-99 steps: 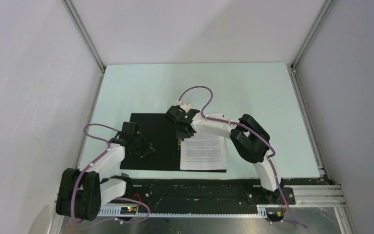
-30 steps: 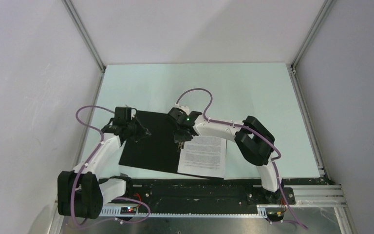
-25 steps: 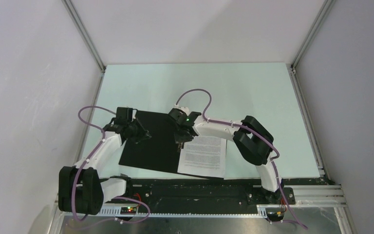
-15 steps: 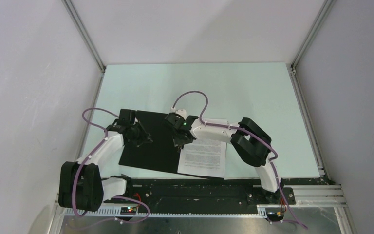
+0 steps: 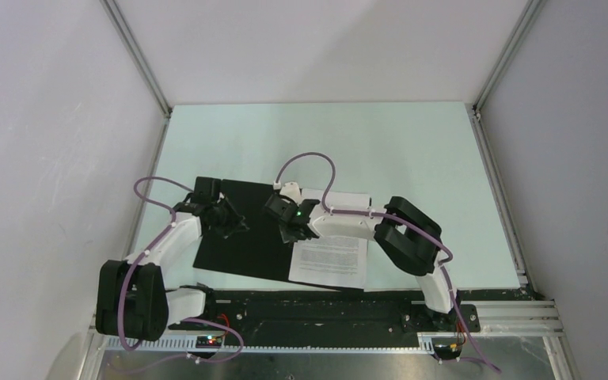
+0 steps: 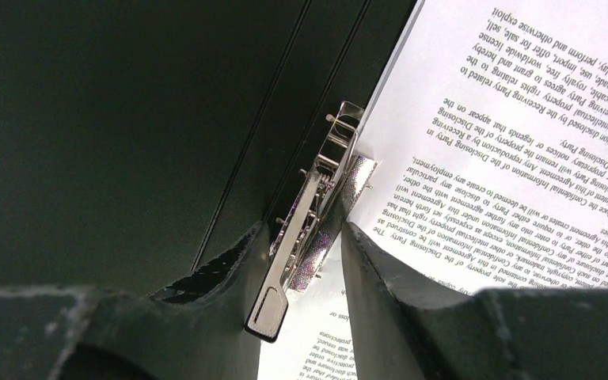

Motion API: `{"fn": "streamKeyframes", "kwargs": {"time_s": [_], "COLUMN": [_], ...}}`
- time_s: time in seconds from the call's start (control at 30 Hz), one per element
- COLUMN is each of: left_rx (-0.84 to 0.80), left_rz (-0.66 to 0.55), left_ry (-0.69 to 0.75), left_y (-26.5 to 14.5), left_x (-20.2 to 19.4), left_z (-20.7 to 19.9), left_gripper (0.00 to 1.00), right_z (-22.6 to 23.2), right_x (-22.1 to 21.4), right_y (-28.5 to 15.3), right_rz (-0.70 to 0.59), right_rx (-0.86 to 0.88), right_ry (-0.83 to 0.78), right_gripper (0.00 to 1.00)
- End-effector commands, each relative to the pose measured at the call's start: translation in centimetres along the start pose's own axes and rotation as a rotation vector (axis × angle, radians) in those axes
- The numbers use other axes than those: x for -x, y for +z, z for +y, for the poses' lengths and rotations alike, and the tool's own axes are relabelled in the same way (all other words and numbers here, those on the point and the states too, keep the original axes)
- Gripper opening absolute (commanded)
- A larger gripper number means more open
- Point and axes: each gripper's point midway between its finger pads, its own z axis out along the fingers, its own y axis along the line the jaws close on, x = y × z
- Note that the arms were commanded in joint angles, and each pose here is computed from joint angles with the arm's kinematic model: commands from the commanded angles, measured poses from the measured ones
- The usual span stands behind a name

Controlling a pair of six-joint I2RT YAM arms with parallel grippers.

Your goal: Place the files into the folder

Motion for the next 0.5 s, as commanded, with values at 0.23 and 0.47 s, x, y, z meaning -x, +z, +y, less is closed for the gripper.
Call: {"fn": "streamKeyframes", "kwargs": {"time_s": [0.23,0.47], "left_rx": [-0.056,-0.085], "left_rz": [0.03,0.048], "left_ry": [-0.042,-0.045], "left_y": [0.2,0.1], "left_x": [0.6,0.9], "left_z": [-2.3,-3.5], "left_gripper": [0.0,0.0], "right_z": [-7.4,-8.7], "right_x": [-3.5,-2.9], "right_y": [1.8,1.3], "right_rz": [-0.002,-0.046], "right_rx": [-0.133,-0.082], "right_ry": [-0.191,-0.225], "right_gripper": [0.41,0.41]}}
